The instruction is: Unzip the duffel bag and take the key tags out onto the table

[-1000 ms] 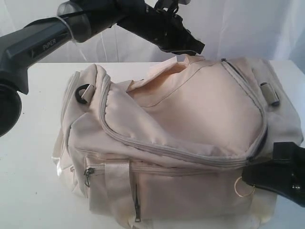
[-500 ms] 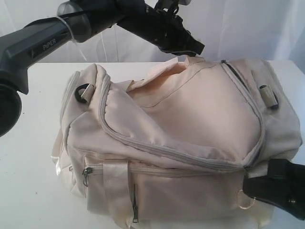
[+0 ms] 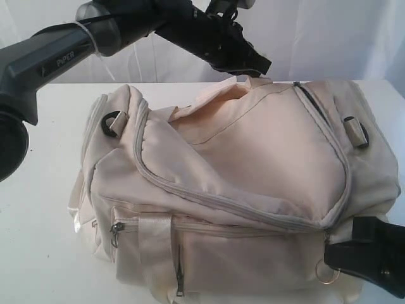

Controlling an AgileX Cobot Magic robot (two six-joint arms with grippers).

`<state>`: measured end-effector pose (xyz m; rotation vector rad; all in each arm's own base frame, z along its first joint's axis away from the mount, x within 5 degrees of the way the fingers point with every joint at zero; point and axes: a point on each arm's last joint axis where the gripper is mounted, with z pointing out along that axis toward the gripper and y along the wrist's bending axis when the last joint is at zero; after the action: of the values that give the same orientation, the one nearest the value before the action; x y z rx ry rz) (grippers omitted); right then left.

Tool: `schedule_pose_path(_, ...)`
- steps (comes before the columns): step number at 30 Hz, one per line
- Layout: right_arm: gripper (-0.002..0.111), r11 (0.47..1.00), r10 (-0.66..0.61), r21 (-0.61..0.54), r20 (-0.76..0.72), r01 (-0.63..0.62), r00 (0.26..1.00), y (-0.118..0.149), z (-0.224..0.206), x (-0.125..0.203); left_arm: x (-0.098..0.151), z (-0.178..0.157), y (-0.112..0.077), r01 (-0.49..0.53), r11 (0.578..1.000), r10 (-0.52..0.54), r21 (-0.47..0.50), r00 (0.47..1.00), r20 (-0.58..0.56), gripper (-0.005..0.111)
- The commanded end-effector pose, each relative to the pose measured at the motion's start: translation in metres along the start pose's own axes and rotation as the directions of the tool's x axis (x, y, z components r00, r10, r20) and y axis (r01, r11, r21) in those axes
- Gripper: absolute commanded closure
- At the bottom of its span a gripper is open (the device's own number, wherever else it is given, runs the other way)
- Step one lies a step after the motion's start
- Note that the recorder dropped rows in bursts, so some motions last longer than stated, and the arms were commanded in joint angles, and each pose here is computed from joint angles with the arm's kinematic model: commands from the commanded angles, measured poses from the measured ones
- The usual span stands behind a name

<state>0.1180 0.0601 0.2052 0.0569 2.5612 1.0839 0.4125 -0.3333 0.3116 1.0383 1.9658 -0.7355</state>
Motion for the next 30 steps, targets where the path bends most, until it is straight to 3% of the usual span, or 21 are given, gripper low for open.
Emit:
schedule_pose_path(1, 0.108, 1.000, -0.017, -0.018, -0.038, 0.016, 0.999, -0.001, 0.002, 0.006, -0.005, -0.007, 0.002, 0.003, 1.000, -0.003, -0.005, 1.000, 0.015, 0.107)
schedule_pose_path(15, 0.108, 0.995, -0.031, -0.096, -0.002, 0.031, 1.000, 0.008, 0.005, 0.003, -0.004, -0.007, 0.002, 0.006, 1.000, -0.006, -0.002, 1.000, 0.010, 0.107)
schedule_pose_path(17, 0.108, 0.995, -0.033, -0.096, -0.020, 0.031, 0.999, 0.010, 0.012, 0.003, -0.004, -0.007, 0.002, 0.006, 1.000, -0.006, -0.002, 1.000, 0.010, 0.107)
schedule_pose_path(21, 0.108, 0.978, -0.054, -0.203, -0.042, 0.044, 0.998, 0.024, 0.031, 0.002, -0.004, -0.007, 0.002, 0.005, 1.000, -0.005, -0.001, 1.000, 0.008, 0.107)
schedule_pose_path(24, 0.108, 0.981, -0.056, -0.189, -0.083, 0.039, 0.995, 0.026, 0.044, 0.004, -0.004, -0.007, 0.002, 0.005, 1.000, -0.005, 0.002, 1.000, 0.004, 0.107)
schedule_pose_path(30, 0.108, 0.953, -0.205, -0.244, -0.095, 0.177, 0.974, 0.039, 0.042, -0.002, -0.003, -0.007, 0.001, -0.001, 1.000, 0.001, 0.005, 1.000, -0.008, 0.106)
